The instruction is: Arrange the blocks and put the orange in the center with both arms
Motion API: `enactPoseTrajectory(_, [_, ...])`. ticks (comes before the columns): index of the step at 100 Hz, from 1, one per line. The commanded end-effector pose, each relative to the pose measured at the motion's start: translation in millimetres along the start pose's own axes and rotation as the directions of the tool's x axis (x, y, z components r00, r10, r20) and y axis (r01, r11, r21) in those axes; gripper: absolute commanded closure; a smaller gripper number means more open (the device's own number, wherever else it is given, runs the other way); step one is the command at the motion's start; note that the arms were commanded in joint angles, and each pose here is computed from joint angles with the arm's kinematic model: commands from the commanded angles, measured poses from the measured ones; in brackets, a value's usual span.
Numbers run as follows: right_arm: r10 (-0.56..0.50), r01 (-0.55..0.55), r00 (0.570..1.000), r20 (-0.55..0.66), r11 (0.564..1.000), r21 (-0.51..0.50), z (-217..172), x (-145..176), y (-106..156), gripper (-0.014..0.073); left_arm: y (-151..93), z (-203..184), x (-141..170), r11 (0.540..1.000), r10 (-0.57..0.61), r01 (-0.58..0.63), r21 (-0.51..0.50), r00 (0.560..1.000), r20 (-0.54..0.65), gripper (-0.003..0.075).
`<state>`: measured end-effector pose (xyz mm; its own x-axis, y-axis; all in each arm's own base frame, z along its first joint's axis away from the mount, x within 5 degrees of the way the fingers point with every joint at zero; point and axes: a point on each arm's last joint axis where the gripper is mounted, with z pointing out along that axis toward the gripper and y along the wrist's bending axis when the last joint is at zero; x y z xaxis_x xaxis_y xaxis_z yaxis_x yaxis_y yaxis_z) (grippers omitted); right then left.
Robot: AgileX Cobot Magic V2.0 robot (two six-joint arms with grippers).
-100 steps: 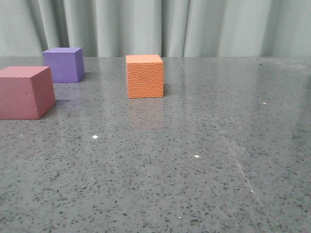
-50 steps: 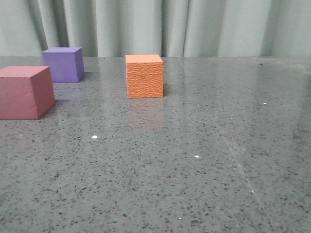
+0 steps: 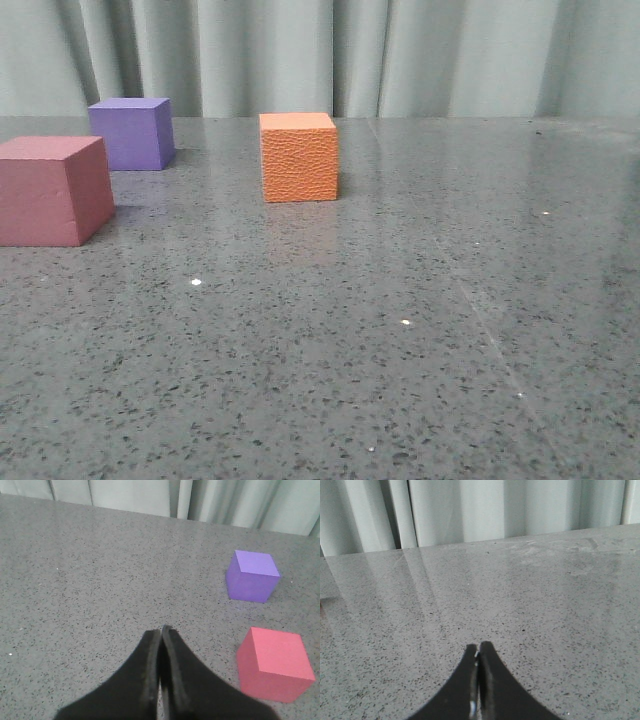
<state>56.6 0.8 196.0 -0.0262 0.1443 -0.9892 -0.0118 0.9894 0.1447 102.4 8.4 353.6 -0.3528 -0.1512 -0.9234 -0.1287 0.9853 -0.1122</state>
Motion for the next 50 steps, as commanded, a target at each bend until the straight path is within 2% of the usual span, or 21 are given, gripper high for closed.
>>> enactPoseTrajectory(1, [-0.011, 0.012, 0.995, 0.095, 1.0, -0.012, -1.1, -11.8, 1.8, 0.0662, -4.5, 6.3, -27.3, 1.0, -0.02, 0.02, 0.016, 0.999, 0.04, 0.073])
enactPoseTrajectory(25, [-0.011, 0.012, 0.995, 0.095, 1.0, -0.012, -1.1, -11.8, 1.8, 0.0662, -8.1, 24.4, -35.7, 0.998, -0.057, 0.057, 0.033, 0.998, -0.015, 0.073])
enactPoseTrajectory(39, [-0.011, 0.012, 0.995, 0.095, 1.0, -0.012, -1.1, -11.8, 1.8, 0.0662, -8.3, 26.4, -36.8, 0.998, -0.057, 0.057, 0.034, 0.998, -0.009, 0.0722])
enactPoseTrajectory(44, [-0.011, 0.012, 0.995, 0.095, 1.0, -0.012, -1.1, -11.8, 1.8, 0.0662, -8.3, 26.4, -37.5, 0.998, -0.057, 0.057, 0.035, 0.998, -0.001, 0.0692])
enactPoseTrajectory(50, [-0.011, 0.012, 0.995, 0.095, 1.0, -0.012, -1.1, -11.8, 1.8, 0.0662, -8.5, 26.3, -38.6, 0.998, -0.058, 0.057, 0.037, 0.998, 0.01, 0.0599])
